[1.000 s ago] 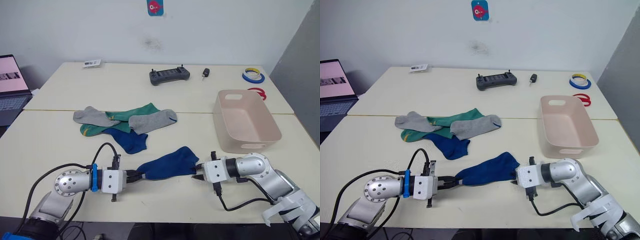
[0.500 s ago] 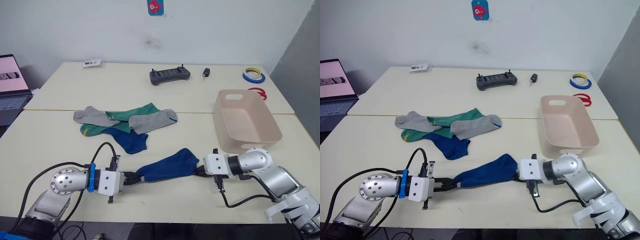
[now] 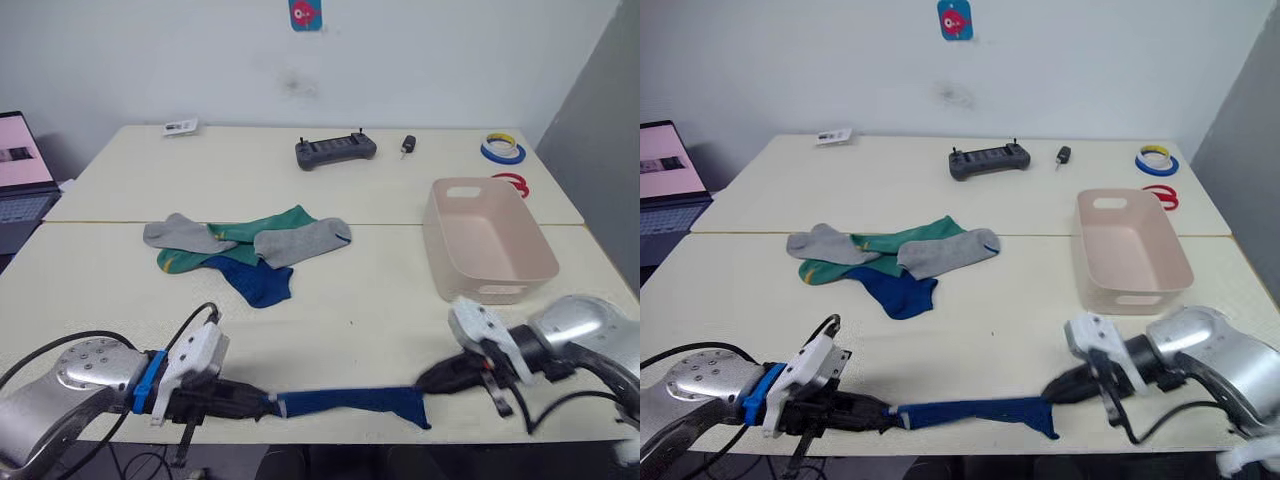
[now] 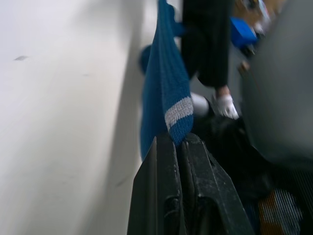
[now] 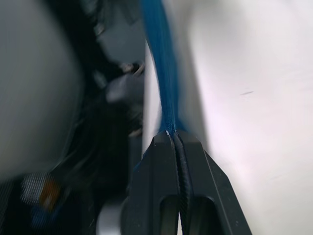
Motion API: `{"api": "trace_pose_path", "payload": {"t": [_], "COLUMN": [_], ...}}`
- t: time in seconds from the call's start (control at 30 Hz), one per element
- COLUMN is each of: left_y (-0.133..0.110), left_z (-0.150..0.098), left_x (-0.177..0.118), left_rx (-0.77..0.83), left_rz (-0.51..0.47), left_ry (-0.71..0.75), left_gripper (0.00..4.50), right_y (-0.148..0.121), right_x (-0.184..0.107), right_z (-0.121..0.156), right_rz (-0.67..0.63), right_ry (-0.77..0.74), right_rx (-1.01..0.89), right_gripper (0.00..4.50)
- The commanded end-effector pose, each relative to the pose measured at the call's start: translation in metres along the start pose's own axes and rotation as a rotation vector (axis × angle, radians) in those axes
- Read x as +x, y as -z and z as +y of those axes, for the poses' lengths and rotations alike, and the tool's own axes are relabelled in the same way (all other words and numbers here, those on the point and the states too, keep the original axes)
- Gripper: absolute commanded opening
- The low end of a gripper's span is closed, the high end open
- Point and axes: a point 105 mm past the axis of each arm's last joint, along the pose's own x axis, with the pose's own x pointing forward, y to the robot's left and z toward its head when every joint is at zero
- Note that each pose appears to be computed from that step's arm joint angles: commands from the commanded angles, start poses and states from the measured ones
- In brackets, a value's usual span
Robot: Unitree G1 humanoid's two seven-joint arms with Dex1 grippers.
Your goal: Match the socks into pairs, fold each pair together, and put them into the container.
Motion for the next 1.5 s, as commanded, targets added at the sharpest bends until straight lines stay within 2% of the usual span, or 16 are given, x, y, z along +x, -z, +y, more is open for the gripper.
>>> {"api": "trace_pose_path", "payload": {"t": [0.03,0.17,0.27,0.37,0.5,0.83,0.97,1.17,1.33,1.5], "left_y": [0.01,0.02,0.019,0.019,0.014,0.001,-0.001,-0.002,0.003,0.002], "left_z": [0.018,0.045,0.056,0.063,0.066,0.074,0.073,0.069,0.07,0.079], "left_x": [0.003,0.006,0.007,0.007,0.009,0.004,0.005,0.005,-0.003,-0.008], "left_rx": [-0.089,-0.167,-0.18,-0.191,-0.199,-0.19,-0.184,-0.176,-0.173,-0.1], "left_rz": [-0.01,-0.019,-0.022,-0.006,0.001,0.012,0.024,0.053,0.08,0.076], "left_ry": [-0.075,-0.187,-0.22,-0.248,-0.25,-0.292,-0.288,-0.269,-0.279,-0.343], "left_gripper": [0.0,0.0,0.0,0.0,0.0,0.0,0.0,0.0,0.0,0.0], "right_y": [0.0,-0.009,-0.014,-0.018,-0.02,-0.025,-0.025,-0.014,-0.015,-0.02], "right_x": [0.008,0.02,0.022,0.019,0.011,-0.011,-0.017,-0.009,-0.007,-0.007], "right_z": [-0.02,-0.051,-0.069,-0.075,-0.079,-0.055,-0.046,-0.029,-0.028,-0.03], "right_rz": [0.013,0.0,-0.003,-0.03,-0.06,-0.166,-0.198,-0.145,-0.157,-0.179], "right_ry": [0.057,0.148,0.23,0.26,0.305,0.309,0.298,0.245,0.26,0.276], "right_rx": [0.042,0.036,0.021,0.019,-0.009,-0.101,-0.153,-0.2,-0.221,-0.236], "right_gripper": [0.05,0.05,0.05,0.05,0.96,4.49,4.49,4.49,4.49,4.49]}}
